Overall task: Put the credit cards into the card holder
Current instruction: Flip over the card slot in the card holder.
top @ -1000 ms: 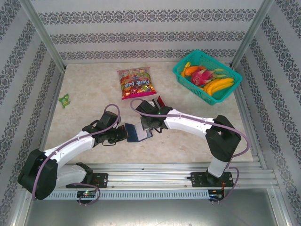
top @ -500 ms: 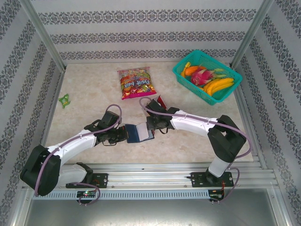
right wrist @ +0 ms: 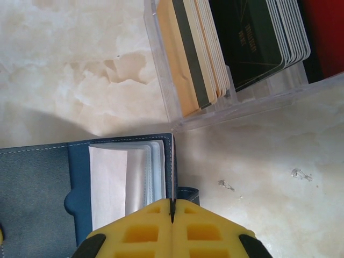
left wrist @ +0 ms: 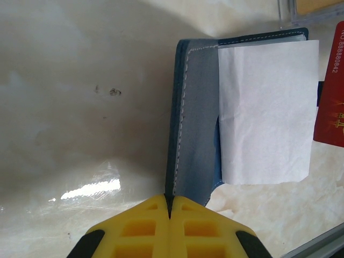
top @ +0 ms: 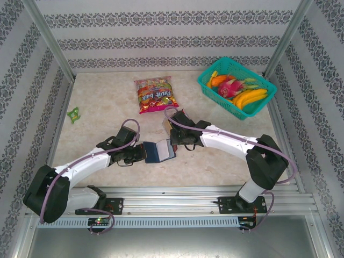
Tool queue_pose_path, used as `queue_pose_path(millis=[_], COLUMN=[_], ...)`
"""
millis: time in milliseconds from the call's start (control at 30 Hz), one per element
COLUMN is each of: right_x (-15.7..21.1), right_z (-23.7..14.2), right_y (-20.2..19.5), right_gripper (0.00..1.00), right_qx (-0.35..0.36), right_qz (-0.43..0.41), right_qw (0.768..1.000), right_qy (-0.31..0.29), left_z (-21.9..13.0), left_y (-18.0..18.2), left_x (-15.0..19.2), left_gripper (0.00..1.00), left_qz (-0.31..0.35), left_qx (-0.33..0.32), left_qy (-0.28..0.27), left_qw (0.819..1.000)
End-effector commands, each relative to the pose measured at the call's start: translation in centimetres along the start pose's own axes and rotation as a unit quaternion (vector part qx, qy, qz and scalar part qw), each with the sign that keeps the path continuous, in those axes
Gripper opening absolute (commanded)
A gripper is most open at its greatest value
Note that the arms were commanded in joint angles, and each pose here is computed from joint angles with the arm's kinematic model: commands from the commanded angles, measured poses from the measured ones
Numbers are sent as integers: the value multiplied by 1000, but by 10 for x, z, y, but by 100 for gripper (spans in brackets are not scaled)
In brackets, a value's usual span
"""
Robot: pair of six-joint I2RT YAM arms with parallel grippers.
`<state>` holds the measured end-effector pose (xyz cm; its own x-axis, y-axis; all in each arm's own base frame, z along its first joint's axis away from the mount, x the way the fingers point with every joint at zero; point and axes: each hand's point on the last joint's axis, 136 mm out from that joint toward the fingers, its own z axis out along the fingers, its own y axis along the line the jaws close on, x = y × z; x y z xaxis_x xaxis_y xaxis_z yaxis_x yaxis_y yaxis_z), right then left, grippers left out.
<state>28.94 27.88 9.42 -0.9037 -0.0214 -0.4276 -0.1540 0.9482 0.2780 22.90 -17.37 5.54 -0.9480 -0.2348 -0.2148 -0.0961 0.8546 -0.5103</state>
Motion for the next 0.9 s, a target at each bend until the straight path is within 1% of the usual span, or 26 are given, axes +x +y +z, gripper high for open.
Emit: queue_pose_path(millis=[0,100,167,333,500,667,867], right_x=[-6,-3,-2,5,13,28,30], right_z=[-3,2,5,13,18,35,35], right_y=[9,12,12,-7,-15,-6,7], right_gripper=[0,0,0,0,0,0,0], right_qx=[-33,-52,-53,4,18,-15,-38], right_qz=[16,30,31,20,21,43,43], right_qw=[999,998,998,1000,999,998,997], right_qy=[-8,0,3,13,17,43,45], left_z=[-3,-3,-2,-2,-1,4,12], left_y=[3,3,2,2,5,8,14], left_x=[-2,-2,-2,-3,-3,-1,3], left_gripper=[0,0,0,0,0,0,0], left_qz=[2,2,2,4,4,6,11], left_qx=[-12,-12,-11,-12,-17,-23,-33], left_qy=[5,6,6,5,6,13,26], left_qw=[1000,1000,1000,1000,1000,1000,999])
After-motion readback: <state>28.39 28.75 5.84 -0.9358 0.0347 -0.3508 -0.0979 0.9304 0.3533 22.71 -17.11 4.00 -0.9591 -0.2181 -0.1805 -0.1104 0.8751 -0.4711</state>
